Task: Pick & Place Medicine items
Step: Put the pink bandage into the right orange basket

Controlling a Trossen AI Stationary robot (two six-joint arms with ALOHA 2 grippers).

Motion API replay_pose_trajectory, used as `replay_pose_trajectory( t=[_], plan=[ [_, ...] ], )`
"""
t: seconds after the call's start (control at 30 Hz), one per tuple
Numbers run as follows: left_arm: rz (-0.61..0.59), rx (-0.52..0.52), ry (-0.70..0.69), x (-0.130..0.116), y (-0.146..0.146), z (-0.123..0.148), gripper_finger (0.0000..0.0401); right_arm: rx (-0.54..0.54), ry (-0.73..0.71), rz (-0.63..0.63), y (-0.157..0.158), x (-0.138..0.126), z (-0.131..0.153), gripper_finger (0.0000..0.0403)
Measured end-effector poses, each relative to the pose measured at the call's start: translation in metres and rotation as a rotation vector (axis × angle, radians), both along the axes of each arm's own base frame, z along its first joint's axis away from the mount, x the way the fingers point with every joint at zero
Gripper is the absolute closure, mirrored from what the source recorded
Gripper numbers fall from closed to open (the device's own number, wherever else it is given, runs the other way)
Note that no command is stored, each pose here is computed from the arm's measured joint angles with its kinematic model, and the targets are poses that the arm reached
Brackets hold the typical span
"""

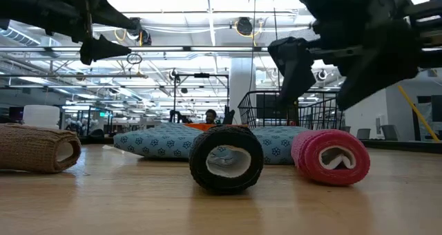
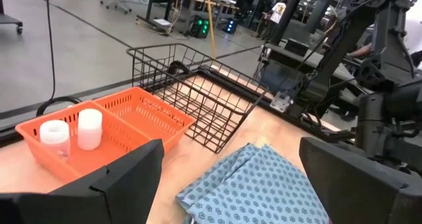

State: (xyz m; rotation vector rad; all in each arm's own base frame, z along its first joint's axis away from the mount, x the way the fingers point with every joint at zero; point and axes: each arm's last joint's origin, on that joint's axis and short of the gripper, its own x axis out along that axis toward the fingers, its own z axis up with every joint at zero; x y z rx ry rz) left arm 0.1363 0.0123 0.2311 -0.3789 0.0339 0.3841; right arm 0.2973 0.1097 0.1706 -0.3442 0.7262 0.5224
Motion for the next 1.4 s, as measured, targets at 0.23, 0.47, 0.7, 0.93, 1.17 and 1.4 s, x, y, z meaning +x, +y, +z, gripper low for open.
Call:
replay_pose_trajectory(
  t=[0.23,0.47,0.7,0.93,1.17,1.4],
  plan=[
    [0.003,-0.024,-0.015,0.005,0.0,0.0,0.0038,-0.069,0.042,0.069,0.006,0.003,-0.033,0.015],
    [0.005,-0.051,-0.009,0.008,0.0,-0.002,0.0038,-0.142,0.072,0.048,0.011,0.005,-0.052,0.0166],
    [0.01,-0.084,0.005,0.011,0.0,-0.006,0.0038,-0.131,0.042,0.053,0.014,0.004,-0.045,0.0233],
    [-0.007,-0.152,0.03,0.018,-0.001,-0.012,0.0038,-0.172,-0.073,-0.062,0.006,-0.007,-0.001,0.0298],
    [-0.1,-0.129,0.014,0.042,-0.004,-0.001,0.0038,-0.303,-0.269,-0.308,-0.011,-0.02,0.026,0.0307],
    [-0.138,-0.001,0.082,0.082,-0.004,0.012,0.0038,-0.277,-0.424,-0.603,-0.033,-0.022,0.021,0.0307]
  ],
)
